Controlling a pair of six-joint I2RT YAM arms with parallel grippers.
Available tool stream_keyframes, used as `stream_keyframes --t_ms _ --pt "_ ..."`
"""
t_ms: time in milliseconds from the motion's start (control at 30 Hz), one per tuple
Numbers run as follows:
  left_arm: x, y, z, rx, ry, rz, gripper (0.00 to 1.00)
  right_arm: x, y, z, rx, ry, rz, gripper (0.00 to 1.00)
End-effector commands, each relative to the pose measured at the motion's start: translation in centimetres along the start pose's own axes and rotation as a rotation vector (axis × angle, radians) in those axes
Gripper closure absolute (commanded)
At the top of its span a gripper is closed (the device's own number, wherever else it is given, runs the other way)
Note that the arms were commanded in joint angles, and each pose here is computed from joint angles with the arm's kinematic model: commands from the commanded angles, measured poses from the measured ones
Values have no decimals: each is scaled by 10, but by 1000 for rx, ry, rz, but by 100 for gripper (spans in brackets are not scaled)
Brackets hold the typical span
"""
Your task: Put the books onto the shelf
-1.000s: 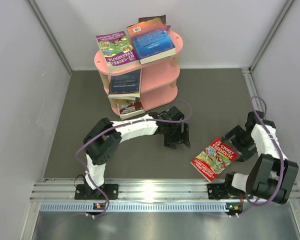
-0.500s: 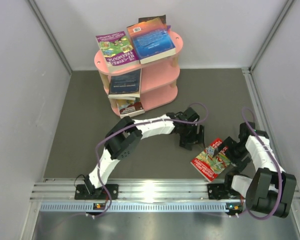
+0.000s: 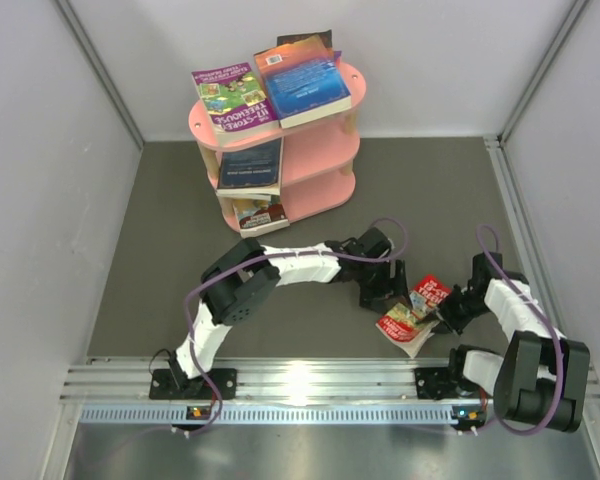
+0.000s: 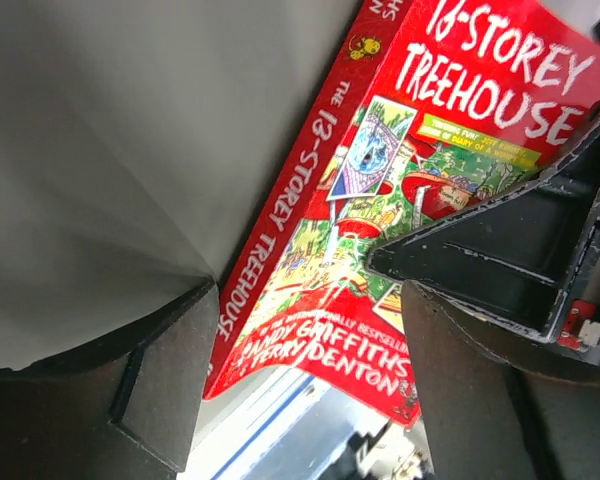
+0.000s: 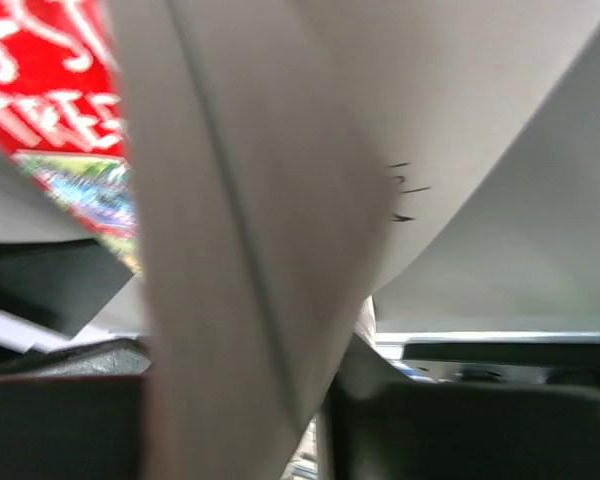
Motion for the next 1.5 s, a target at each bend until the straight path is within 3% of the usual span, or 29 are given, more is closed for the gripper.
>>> stream_keyframes --t_ms 0,67,200,333,600,767,1000,1033,1100,1200,1233,1300,1333,1367,1433,1467 --pt "0 -24 -9 52 -112 24 21 6 21 43 47 261 -131 95" --pt "7 -31 -4 68 -114 16 21 14 21 48 60 283 -148 100" --pt "19 -39 -3 66 -108 -8 21 27 15 56 82 302 -109 100" --pt "38 -40 4 76 -103 -40 21 46 -2 81 124 451 2 100" --pt "96 -9 19 145 -195 -160 21 116 -31 128 263 721 129 100" --pt "114 5 4 120 -313 -195 25 115 -45 132 281 796 249 100" --pt "141 9 -27 61 -460 -246 58 109 -57 138 319 820 354 100" --pt "143 8 -27 65 -452 -243 78 111 -60 141 333 825 358 100" --pt "151 6 -31 51 -440 -268 100 117 -61 148 347 832 358 100" --pt "165 1 -33 41 -388 -311 100 125 -61 157 360 842 355 99" --pt "175 -2 -37 40 -367 -319 100 127 -61 159 360 839 354 94" --pt "183 -3 -37 17 -302 -346 100 137 -61 166 373 853 330 66" --pt "198 -2 -49 -17 -307 -376 100 139 -61 167 385 851 312 49" --pt "201 -7 -46 -31 -257 -360 100 146 -62 169 384 837 300 25" --pt "223 -7 -59 -82 -242 -411 100 152 -57 170 398 814 224 10" --pt "230 -10 -60 -114 -213 -407 100 160 -58 170 385 782 206 7"
Point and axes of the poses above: each gripper's point midway between its finger pads, its own x axis back along the fingers, its own z axis along the line the jaws close on, y = z × x, the point moved 9 cm from there along x, back along the fingers, and after that the axes turned 11 degrees about -x, right-handed, at the moved point
